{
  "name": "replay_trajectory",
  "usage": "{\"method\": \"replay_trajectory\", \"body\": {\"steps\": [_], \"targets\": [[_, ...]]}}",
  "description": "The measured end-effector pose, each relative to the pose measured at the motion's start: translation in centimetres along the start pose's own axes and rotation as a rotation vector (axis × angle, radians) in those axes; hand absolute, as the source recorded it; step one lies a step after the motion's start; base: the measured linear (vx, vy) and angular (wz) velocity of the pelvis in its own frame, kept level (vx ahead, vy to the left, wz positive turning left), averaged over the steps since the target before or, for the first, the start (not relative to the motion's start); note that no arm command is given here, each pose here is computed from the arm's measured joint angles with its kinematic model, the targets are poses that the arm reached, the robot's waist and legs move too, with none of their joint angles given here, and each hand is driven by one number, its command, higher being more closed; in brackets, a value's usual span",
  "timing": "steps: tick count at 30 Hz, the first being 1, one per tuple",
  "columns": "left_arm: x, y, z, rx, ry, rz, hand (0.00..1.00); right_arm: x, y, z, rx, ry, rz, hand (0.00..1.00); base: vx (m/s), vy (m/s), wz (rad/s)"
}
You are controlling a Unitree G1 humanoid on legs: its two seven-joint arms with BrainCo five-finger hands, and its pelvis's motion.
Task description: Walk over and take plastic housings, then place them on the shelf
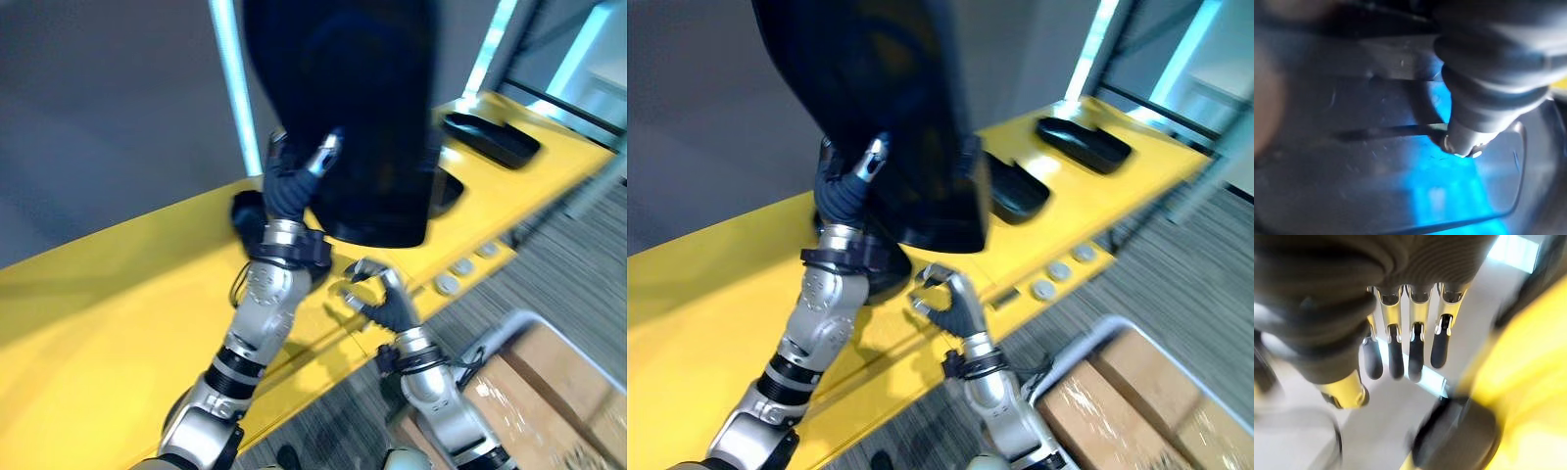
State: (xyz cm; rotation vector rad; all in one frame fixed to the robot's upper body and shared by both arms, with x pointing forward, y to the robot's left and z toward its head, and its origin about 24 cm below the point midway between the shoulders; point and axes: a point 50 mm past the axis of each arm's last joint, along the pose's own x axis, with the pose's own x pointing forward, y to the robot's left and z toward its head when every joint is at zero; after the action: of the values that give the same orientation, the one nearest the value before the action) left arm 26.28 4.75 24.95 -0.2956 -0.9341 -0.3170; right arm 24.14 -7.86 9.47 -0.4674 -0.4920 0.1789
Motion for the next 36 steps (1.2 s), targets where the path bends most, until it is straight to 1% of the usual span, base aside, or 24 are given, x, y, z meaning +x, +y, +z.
{"method": "replay_trajectory", "body": {"steps": [1,2,4,8,12,13,16,19,21,24,27,28,29,31,32,36], "targets": [[-0.2,-0.1,0.2,0.04,-0.02,0.002,1.0,0.1,-0.1,0.0,0.009,0.001,-0.016,0.0,0.23,-0.273,1.68],[-0.8,0.2,0.2,0.112,-0.033,0.034,1.0,0.0,-0.6,0.0,0.036,0.009,-0.056,0.0,0.23,-0.292,1.31],[-3.3,2.1,-0.1,0.242,0.005,0.141,1.0,-0.2,-1.5,0.3,0.08,0.001,-0.117,0.0,0.31,-0.358,0.8],[-6.1,3.4,-0.2,0.373,0.076,0.218,1.0,-0.5,-2.6,-0.2,0.142,0.031,-0.181,0.0,0.16,-0.169,0.1],[-7.4,4.1,1.3,0.438,0.05,0.317,1.0,-1.2,-3.4,0.2,0.228,0.02,-0.239,0.0,0.08,-0.085,0.27],[-7.7,4.1,1.4,0.448,0.052,0.344,1.0,-1.6,-4.3,0.2,0.249,0.018,-0.297,0.0,0.03,-0.016,0.83],[-8.2,4.6,1.6,0.463,0.058,0.381,1.0,-2.3,-6.2,-0.2,0.231,0.029,-0.402,0.0,-0.02,0.031,0.87],[-10.7,7.0,1.7,0.54,0.143,0.502,1.0,-3.8,-7.8,-0.6,0.214,0.062,-0.486,0.0,0.01,0.126,0.5],[-13.0,9.3,2.3,0.602,0.209,0.616,1.0,-4.1,-8.6,-0.5,0.221,0.052,-0.537,0.0,-0.06,0.249,0.27],[-14.6,11.0,3.2,0.651,0.23,0.717,1.0,-4.6,-9.3,-0.7,0.223,0.055,-0.584,0.0,-0.05,0.422,-0.02],[-14.5,11.5,3.5,0.671,0.219,0.72,1.0,-5.1,-9.8,-0.6,0.227,0.06,-0.625,0.0,-0.11,0.521,0.19],[-14.6,12.3,3.9,0.704,0.222,0.703,1.0,-5.0,-9.2,-0.9,0.279,0.086,-0.652,0.0,-0.22,0.539,-0.13],[-14.8,13.2,4.1,0.731,0.231,0.71,1.0,-4.9,-8.9,-0.7,0.298,0.079,-0.653,0.0,-0.25,0.513,-0.4],[-14.7,14.0,4.8,0.763,0.216,0.708,1.0,-4.4,-9.0,-0.4,0.305,0.06,-0.651,0.0,-0.27,0.446,-0.76],[-14.4,14.5,5.0,0.781,0.208,0.695,1.0,-4.1,-9.0,-0.2,0.309,0.043,-0.651,0.0,-0.26,0.374,-0.71],[-13.0,14.9,4.5,0.781,0.203,0.614,1.0,-4.0,-9.1,-0.2,0.304,0.038,-0.641,0.0,-0.19,0.23,-0.34]]}}
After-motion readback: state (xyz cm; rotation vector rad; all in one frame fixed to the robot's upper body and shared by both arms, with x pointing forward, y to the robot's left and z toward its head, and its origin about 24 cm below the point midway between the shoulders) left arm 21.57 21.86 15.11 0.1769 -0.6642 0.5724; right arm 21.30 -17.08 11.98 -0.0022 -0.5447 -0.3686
